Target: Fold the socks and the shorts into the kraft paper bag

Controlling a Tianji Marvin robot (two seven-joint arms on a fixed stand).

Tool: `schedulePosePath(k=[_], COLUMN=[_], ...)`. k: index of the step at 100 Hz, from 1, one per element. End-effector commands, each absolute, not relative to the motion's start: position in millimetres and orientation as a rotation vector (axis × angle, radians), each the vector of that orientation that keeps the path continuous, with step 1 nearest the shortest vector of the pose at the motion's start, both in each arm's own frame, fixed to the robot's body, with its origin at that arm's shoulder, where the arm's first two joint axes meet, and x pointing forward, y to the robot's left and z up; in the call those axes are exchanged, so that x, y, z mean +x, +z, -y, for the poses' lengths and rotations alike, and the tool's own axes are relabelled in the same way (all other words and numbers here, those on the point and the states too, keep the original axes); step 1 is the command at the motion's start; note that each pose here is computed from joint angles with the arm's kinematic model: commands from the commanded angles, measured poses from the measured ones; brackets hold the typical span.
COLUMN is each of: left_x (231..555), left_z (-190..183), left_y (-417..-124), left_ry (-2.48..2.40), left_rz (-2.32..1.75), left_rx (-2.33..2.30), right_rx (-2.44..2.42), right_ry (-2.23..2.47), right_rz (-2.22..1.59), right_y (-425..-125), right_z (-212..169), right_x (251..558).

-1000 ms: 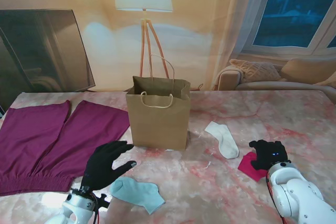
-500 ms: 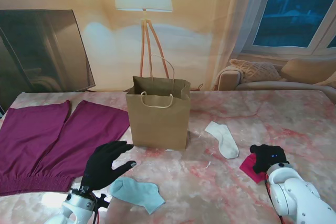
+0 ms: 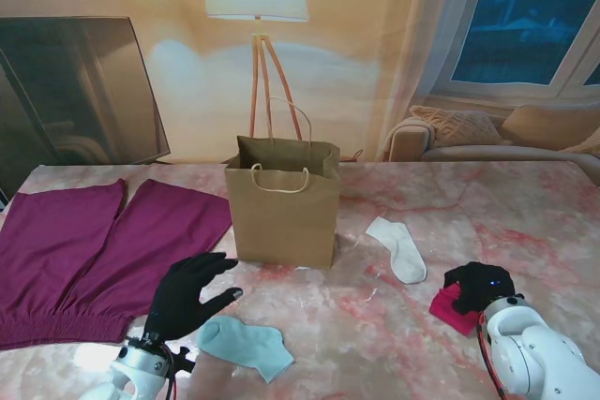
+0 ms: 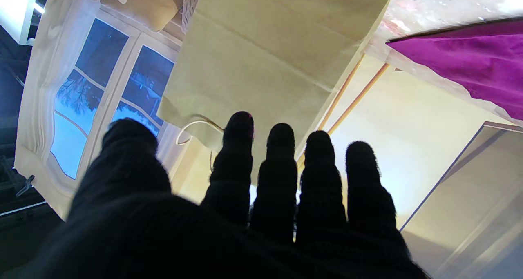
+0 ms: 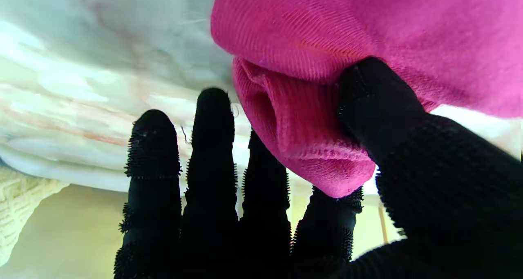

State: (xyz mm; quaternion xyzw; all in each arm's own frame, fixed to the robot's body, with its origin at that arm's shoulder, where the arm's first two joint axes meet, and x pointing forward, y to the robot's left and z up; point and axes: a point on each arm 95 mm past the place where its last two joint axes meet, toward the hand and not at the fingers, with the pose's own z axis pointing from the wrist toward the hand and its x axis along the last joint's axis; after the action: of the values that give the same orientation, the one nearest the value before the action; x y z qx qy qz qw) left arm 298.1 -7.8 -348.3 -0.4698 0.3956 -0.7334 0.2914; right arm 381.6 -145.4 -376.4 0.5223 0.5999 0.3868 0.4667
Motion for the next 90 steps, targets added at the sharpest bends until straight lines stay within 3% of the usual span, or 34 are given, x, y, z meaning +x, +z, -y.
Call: schedulePosePath(k=[1, 53, 90], left_x=[297.7, 297.4, 295.6], left_z=[7.7, 8.3, 10.2], left_y=[-348.1, -343.9, -336.8], left_ry=[-1.958, -1.968, -1.980], left_rz=[-1.054, -1.057, -1.066], left_rx=[-1.253, -1.223, -1.183], right_rx=[1.285, 1.038, 0.931], right_ry=[0.991, 1.411, 1.641], right_rz=[-1.479, -1.300, -1.227], right_y=[-380.1, -307.1, -283.9], right_z=[135.7, 85.6, 30.2], right_x=[372.6, 342.4, 340.3])
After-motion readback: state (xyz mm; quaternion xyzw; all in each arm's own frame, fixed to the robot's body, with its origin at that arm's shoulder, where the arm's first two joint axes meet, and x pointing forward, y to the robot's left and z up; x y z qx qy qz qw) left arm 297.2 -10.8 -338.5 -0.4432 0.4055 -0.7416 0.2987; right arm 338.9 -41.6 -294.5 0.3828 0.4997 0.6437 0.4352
